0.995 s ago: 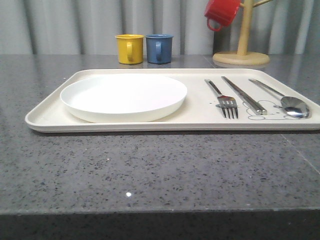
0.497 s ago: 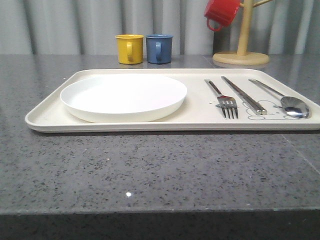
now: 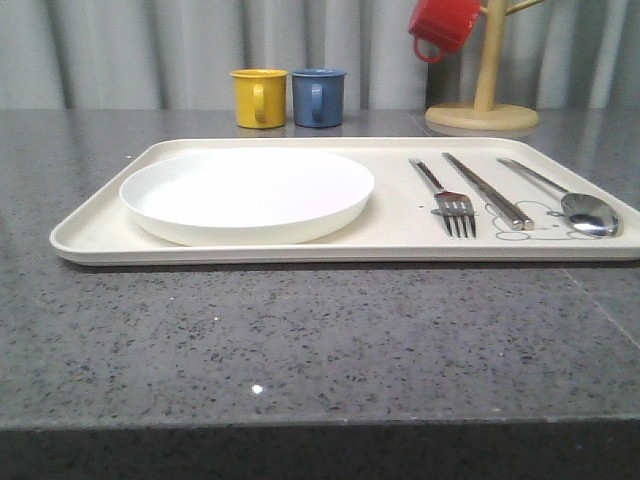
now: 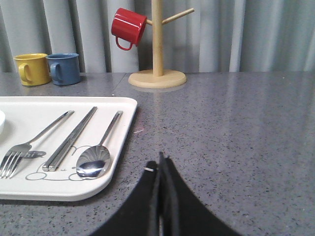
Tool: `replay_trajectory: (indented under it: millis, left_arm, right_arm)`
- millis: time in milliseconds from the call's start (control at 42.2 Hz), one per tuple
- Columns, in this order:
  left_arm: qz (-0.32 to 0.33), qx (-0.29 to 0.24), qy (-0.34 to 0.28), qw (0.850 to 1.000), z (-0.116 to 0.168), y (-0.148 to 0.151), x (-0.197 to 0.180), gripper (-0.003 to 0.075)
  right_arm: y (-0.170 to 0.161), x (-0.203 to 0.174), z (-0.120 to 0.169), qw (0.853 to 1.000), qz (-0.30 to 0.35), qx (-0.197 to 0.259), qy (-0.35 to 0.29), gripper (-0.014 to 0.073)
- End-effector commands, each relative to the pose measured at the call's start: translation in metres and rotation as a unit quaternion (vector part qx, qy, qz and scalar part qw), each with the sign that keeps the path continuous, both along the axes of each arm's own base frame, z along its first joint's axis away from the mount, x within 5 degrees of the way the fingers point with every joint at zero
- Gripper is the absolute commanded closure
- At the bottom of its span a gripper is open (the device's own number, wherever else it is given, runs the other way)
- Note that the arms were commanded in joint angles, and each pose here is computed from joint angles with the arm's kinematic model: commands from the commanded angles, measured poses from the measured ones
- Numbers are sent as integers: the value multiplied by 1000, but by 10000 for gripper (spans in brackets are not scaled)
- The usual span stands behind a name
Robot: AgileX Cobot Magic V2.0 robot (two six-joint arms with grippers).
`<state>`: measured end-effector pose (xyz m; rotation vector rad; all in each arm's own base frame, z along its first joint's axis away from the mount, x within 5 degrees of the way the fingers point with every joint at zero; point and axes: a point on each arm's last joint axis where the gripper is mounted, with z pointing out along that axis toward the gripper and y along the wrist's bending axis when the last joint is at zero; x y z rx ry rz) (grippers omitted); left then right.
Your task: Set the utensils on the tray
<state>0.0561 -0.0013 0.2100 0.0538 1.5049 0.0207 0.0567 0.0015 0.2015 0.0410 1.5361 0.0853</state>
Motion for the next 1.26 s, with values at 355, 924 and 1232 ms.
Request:
replay_trajectory:
  millis: [355, 924, 1232]
  left_arm:
    - [1, -11, -48, 999, 7, 1, -2, 741]
    - [1, -11, -48, 999, 7, 1, -2, 741]
    - [1, -11, -48, 999, 7, 1, -2, 741]
  right_arm:
    - [-1, -2, 11, 998, -9, -4, -57, 662]
    - [-1, -2, 11, 998, -9, -4, -56, 662]
    - [-1, -2, 11, 998, -9, -4, -56, 662]
